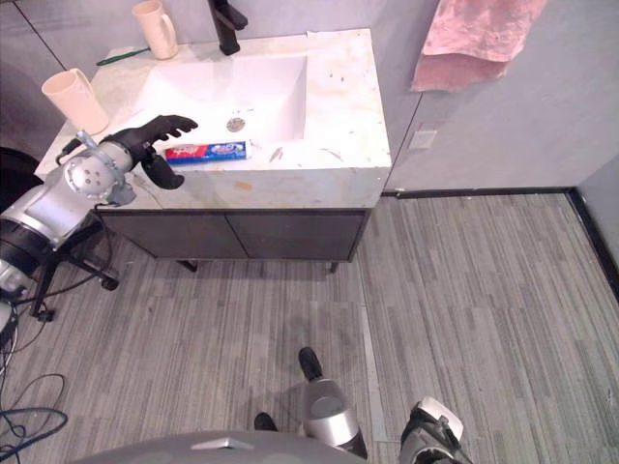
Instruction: Organize the bathroom.
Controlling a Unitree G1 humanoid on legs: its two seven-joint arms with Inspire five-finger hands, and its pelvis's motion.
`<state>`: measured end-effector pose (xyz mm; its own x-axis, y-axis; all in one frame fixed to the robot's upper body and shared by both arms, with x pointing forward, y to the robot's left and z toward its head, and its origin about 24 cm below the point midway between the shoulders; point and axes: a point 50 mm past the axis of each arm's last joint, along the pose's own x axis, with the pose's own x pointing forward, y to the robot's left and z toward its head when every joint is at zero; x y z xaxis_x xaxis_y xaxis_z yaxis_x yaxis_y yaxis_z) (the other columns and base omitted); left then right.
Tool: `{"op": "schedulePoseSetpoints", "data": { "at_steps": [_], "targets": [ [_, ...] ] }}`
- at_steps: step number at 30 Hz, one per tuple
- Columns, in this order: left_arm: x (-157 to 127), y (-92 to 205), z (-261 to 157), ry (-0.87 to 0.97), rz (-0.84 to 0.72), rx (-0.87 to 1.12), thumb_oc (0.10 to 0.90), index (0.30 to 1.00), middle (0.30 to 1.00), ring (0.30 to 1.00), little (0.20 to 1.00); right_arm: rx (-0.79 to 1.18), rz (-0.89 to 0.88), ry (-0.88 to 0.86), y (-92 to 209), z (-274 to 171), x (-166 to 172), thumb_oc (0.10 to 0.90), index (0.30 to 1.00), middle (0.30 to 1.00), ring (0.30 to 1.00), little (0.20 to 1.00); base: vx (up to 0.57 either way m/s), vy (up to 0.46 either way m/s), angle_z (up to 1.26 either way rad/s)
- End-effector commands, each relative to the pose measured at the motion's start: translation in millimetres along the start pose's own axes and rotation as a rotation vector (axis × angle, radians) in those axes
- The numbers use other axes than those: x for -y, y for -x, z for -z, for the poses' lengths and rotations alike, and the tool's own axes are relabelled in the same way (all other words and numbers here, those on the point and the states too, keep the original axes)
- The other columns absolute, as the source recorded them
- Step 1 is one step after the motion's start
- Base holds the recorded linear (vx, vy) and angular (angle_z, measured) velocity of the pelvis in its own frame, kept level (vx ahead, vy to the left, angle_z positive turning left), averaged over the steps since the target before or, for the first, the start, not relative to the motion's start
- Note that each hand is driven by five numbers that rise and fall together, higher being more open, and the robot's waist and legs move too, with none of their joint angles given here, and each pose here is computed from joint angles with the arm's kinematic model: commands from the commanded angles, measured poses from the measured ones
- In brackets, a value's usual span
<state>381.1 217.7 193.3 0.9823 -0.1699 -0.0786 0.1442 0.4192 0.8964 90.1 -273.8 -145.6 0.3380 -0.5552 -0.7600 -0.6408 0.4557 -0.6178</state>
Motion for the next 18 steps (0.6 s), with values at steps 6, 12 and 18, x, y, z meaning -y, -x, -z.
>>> {"op": "schedulePoseSetpoints", "data": {
  "at_steps": [6, 12, 18],
  "targets": [
    [-58, 4, -7, -0.066, -0.259, 0.008, 0.800, 0.900, 0.900, 0.900, 0.900, -0.110, 0.033, 0.127, -3, 38, 2, 0.800, 0.900, 0.900, 0.900, 0.900, 0.00, 0.000, 0.00],
    [-55, 5, -2, -0.073, -0.253, -0.006, 0.753, 0.829, 0.829, 0.829, 0.829, -0.110, 0.034, 0.123, -3, 39, 3, 0.800, 0.900, 0.900, 0.900, 0.900, 0.00, 0.000, 0.00],
    [-53, 5, 1, -0.072, -0.245, -0.011, 0.513, 0.469, 0.469, 0.469, 0.469, -0.118, 0.040, 0.114, -4, 39, 6, 0.800, 0.900, 0.900, 0.900, 0.900, 0.00, 0.000, 0.00]
  ]
}}
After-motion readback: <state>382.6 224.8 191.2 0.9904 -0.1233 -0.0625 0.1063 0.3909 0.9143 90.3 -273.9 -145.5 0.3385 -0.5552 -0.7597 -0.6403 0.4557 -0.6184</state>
